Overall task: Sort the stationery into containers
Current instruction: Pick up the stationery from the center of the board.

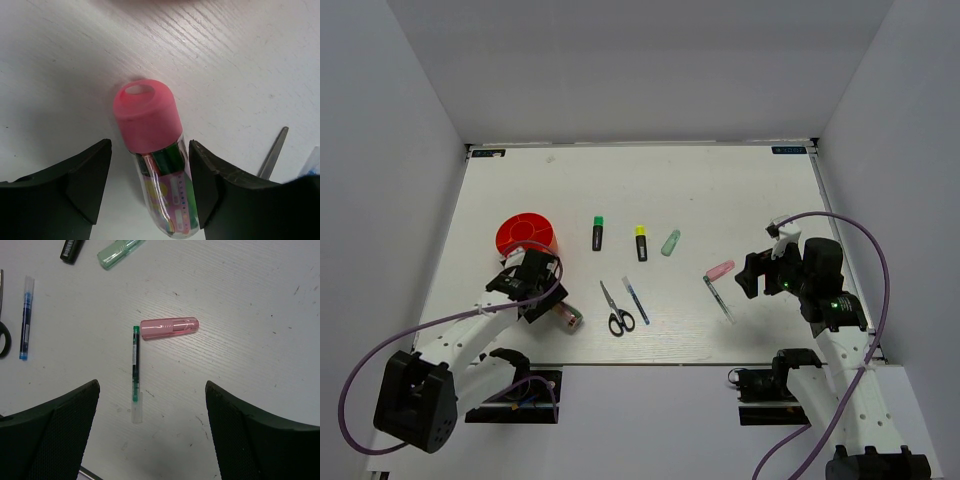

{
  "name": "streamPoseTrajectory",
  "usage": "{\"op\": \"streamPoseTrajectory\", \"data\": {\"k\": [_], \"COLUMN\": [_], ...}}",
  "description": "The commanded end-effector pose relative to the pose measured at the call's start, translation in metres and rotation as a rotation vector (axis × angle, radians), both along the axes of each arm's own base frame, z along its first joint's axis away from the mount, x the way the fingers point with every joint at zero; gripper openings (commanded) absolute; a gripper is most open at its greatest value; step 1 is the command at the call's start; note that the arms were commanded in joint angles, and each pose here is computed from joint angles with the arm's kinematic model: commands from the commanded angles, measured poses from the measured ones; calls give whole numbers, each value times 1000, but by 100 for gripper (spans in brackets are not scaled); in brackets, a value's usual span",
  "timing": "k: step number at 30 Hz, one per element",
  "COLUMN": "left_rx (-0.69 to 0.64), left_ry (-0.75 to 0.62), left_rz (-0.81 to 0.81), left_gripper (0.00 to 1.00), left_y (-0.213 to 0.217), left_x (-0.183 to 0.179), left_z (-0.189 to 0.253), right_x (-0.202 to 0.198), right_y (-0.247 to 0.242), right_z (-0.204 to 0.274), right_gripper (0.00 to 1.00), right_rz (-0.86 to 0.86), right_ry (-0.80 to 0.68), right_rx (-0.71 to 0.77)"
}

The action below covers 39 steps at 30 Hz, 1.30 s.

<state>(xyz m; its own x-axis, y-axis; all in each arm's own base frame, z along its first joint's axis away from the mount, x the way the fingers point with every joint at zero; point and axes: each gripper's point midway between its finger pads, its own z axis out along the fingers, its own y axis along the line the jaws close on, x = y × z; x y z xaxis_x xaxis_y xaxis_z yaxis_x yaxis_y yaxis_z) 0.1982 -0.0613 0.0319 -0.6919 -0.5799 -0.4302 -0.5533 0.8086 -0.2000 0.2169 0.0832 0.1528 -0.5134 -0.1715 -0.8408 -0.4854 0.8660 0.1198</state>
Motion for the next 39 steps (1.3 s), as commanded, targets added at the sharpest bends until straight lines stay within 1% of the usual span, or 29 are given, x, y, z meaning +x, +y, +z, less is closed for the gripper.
{"op": "streamPoseTrajectory", "data": {"k": [1,10,13,14,17,18,19,20,24,26,28,29,30,32,33,34,35,37,38,39], "left_rx": [39,38,36,34,31,27,27,18,16,22,48,70,107,137,228,252,333,417,499,512], "left_ry": [-24,1,3,-2,-4,-14,-22,-44,-126,-183,-215,-279,-287,-384,-374,-408,-442,-478,-485,-551], "left_rz": [55,115,105,100,87,80,65,52,-47,-114,-168,-187,-224,-263,-316,-323,-352,-330,-318,-304], "left_gripper": [73,72,53,38,19,8,2,0,0,0,0,0,0,0,0,0,0,0,0,0], "left_y": [8,10,7,6,5,4,2,1,-12,-17,-19,-20,-17,-20,-12,-11,-4,4,14,12], "left_x": [1,-12,-15,-14,-16,-16,-15,-14,-7,1,4,16,17,34,38,45,52,66,72,83], "left_z": [-5,-29,-33,-33,-31,-29,-26,-19,12,41,59,88,97,137,141,159,178,197,205,222], "right_x": [2,1,0,2,1,1,1,1,0,0,0,0,0,0,-1,-1,-1,0,0,0], "right_y": [5,5,5,5,5,5,4,5,5,5,6,6,6,7,8,7,8,7,7,7], "right_z": [22,21,22,22,23,24,23,23,24,25,24,24,24,24,25,24,23,25,23,24], "right_gripper": [88,88,88,88,88,88,88,88,88,88,84,82,79,50,34,6,0,0,0,0], "right_rz": [15,18,16,18,13,13,10,13,16,14,16,19,17,23,28,25,26,23,21,23], "right_ry": [-51,-46,-50,-52,-55,-58,-54,-53,-58,-62,-59,-62,-61,-61,-63,-62,-60,-69,-68,-72], "right_rx": [23,24,25,20,24,28,26,25,29,29,30,32,31,35,38,38,38,38,38,39]}}
